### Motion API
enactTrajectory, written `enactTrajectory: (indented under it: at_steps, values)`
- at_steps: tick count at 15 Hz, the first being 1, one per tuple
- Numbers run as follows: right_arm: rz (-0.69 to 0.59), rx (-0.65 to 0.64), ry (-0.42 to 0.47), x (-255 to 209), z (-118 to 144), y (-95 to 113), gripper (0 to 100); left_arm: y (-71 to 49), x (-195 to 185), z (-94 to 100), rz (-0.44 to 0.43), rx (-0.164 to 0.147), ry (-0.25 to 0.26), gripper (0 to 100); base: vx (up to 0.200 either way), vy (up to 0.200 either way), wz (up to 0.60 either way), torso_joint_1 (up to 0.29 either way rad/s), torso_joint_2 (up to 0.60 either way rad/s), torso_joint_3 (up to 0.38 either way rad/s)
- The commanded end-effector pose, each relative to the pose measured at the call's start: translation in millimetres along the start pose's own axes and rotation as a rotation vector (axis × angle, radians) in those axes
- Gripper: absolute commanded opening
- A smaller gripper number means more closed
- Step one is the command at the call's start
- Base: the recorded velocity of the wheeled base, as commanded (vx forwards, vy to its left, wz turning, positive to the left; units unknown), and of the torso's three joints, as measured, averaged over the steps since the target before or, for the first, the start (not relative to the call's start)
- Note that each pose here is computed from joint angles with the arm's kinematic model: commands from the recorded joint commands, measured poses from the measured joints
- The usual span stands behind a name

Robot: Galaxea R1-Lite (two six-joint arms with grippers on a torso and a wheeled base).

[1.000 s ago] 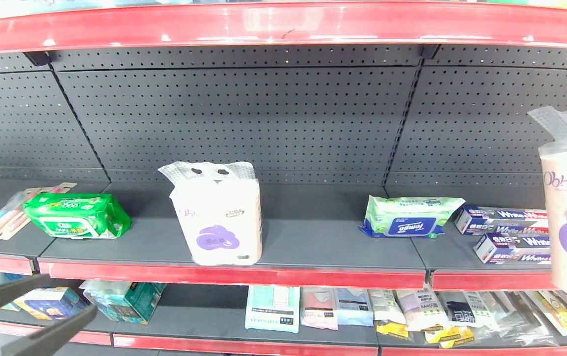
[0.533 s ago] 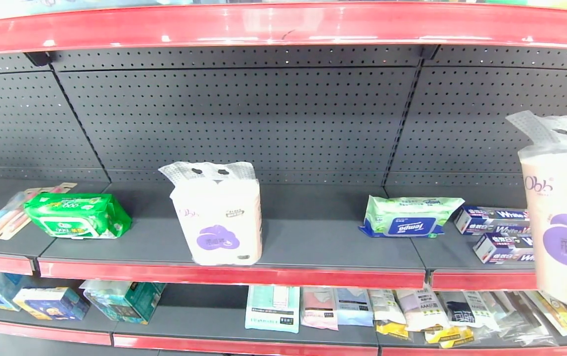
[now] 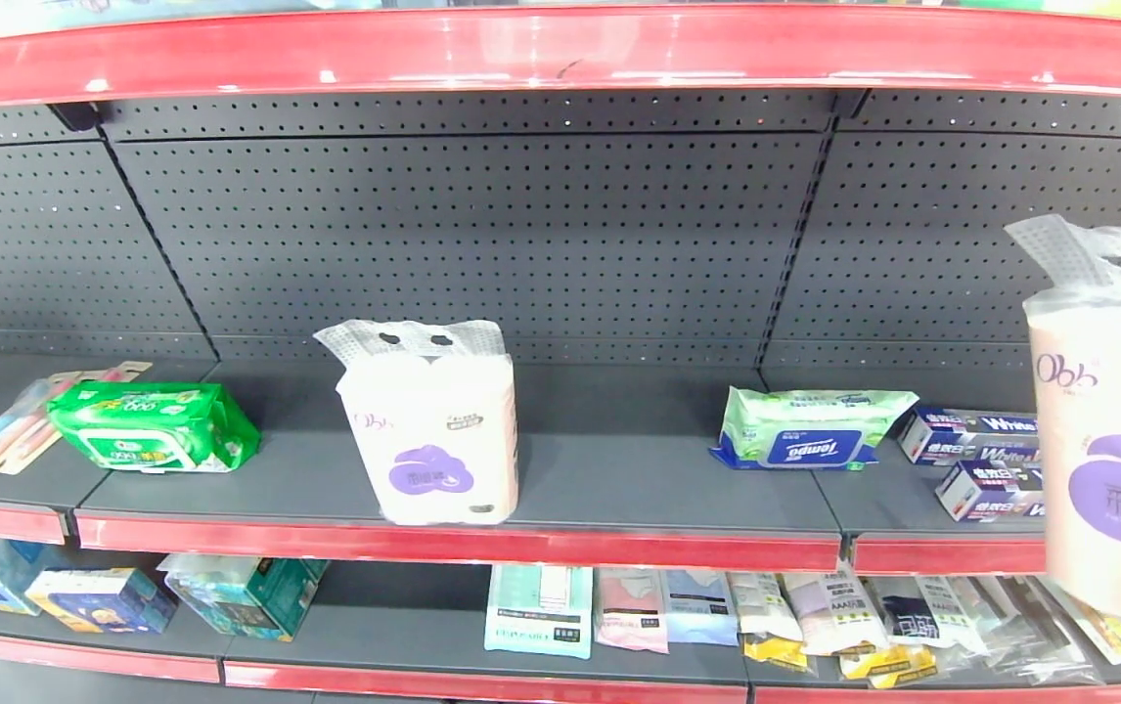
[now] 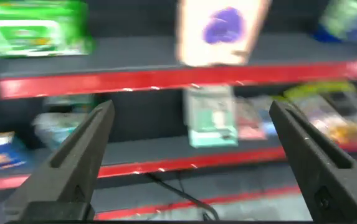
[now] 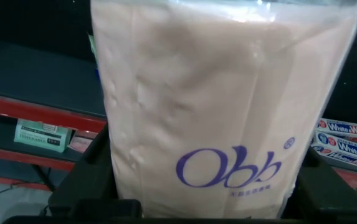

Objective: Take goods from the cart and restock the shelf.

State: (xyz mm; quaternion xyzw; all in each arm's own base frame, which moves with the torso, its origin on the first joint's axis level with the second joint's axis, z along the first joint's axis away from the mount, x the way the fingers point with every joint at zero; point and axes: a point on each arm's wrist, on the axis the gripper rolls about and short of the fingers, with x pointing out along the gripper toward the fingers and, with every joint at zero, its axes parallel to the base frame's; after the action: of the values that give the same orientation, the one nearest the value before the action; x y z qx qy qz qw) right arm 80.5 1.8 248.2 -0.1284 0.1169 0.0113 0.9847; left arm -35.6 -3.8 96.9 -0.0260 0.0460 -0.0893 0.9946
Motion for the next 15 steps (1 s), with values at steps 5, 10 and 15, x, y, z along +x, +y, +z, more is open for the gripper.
enactTrajectory:
  at_steps: [5, 10, 15]
  values:
    - [0.021, -0.001, 0.0, -3.4, -7.4, 2.3, 0, 5.8, 1.5, -9.0, 0.228, -0.026, -0.013, 100, 0.0, 0.0, 0.0, 0.0, 0.0, 0.0]
    - [0.019, 0.007, -0.004, -5.2, -8.9, 2.1, 0, 7.1, 1.7, -9.8, 0.29, 0.053, -0.003, 100, 0.0, 0.0, 0.0, 0.0, 0.0, 0.0]
    - [0.019, 0.018, -0.005, -5.8, -9.2, 2.2, 0, 10.4, 11.3, -13.9, 0.35, 0.09, -0.129, 100, 0.0, 0.0, 0.0, 0.0, 0.0, 0.0]
